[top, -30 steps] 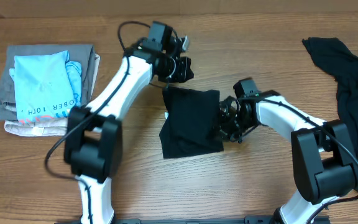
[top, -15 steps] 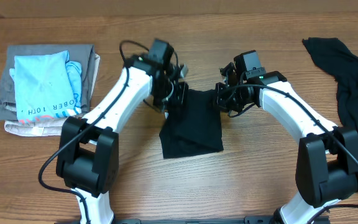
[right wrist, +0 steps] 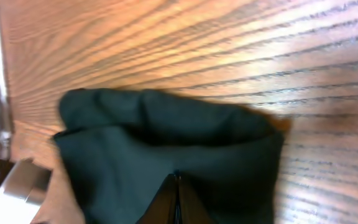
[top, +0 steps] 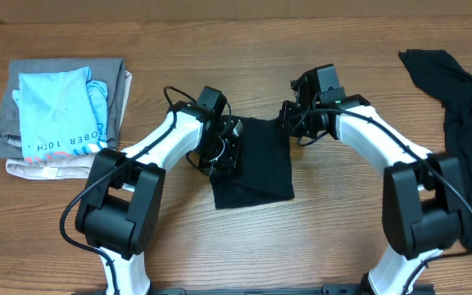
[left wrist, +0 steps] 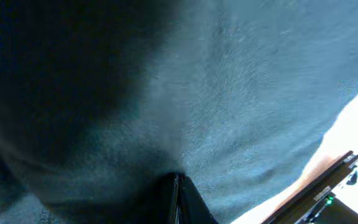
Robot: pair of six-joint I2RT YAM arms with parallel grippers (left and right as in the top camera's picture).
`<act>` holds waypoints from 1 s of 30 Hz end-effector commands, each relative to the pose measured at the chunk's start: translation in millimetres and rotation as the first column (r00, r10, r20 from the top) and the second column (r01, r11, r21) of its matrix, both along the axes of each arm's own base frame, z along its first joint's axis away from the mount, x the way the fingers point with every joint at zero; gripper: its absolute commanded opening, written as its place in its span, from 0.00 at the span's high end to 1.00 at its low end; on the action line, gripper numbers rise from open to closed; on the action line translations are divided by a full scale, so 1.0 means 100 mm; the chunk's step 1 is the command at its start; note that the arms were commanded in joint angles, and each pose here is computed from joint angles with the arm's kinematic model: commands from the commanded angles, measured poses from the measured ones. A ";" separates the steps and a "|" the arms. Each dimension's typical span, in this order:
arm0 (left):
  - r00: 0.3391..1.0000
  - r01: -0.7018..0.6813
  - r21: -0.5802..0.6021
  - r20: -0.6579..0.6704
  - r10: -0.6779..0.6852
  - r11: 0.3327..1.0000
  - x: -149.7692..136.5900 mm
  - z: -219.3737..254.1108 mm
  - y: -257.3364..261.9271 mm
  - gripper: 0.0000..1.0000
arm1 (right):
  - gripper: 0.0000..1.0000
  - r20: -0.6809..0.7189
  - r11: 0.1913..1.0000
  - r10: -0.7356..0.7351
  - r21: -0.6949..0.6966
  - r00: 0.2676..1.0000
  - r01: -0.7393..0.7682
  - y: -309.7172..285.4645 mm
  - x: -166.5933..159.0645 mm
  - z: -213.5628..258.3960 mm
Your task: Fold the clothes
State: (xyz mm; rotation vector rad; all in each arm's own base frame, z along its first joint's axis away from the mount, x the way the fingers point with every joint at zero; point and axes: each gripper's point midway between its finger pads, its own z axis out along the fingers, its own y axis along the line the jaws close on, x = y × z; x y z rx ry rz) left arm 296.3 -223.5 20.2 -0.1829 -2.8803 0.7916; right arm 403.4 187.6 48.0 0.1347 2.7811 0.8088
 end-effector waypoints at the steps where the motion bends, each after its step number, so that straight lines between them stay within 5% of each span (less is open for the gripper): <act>1: 0.999 0.020 0.007 -0.047 -0.020 1.000 -0.17 -0.12 0.04 0.96 | 0.96 -0.024 1.000 -0.014 -0.028 1.000 0.013 -0.03 0.05 -0.21; 8: 0.999 0.020 0.007 -0.049 -0.019 1.000 -0.18 -0.11 0.04 0.96 | 0.96 0.015 1.000 -0.012 -0.029 1.000 0.013 -0.01 0.18 -0.31; 14: 0.994 0.017 -0.047 0.112 -0.012 0.999 0.13 0.54 -0.06 0.96 | 0.87 0.168 1.000 0.001 -0.001 0.986 0.000 0.01 0.49 0.38; 16: 0.966 -0.014 -0.007 0.258 0.016 1.000 0.34 1.00 0.02 0.96 | 0.67 0.242 1.000 -0.019 0.015 0.970 0.015 -0.07 0.61 0.91; 21: 0.934 -0.123 0.033 0.340 0.105 0.992 0.40 1.44 0.17 0.95 | 0.51 0.272 0.995 -0.095 0.022 0.958 0.093 -0.45 0.63 1.54; 24: 0.941 -0.169 0.078 0.309 0.138 0.983 0.32 1.42 0.26 0.93 | 0.04 0.264 0.986 -0.165 0.021 0.950 0.166 -0.80 0.63 1.67; 30: 0.944 -0.239 0.262 0.289 0.161 0.935 0.21 1.12 0.47 0.85 | 0.00 0.166 0.963 -0.265 -0.005 0.950 0.269 -1.29 0.51 1.53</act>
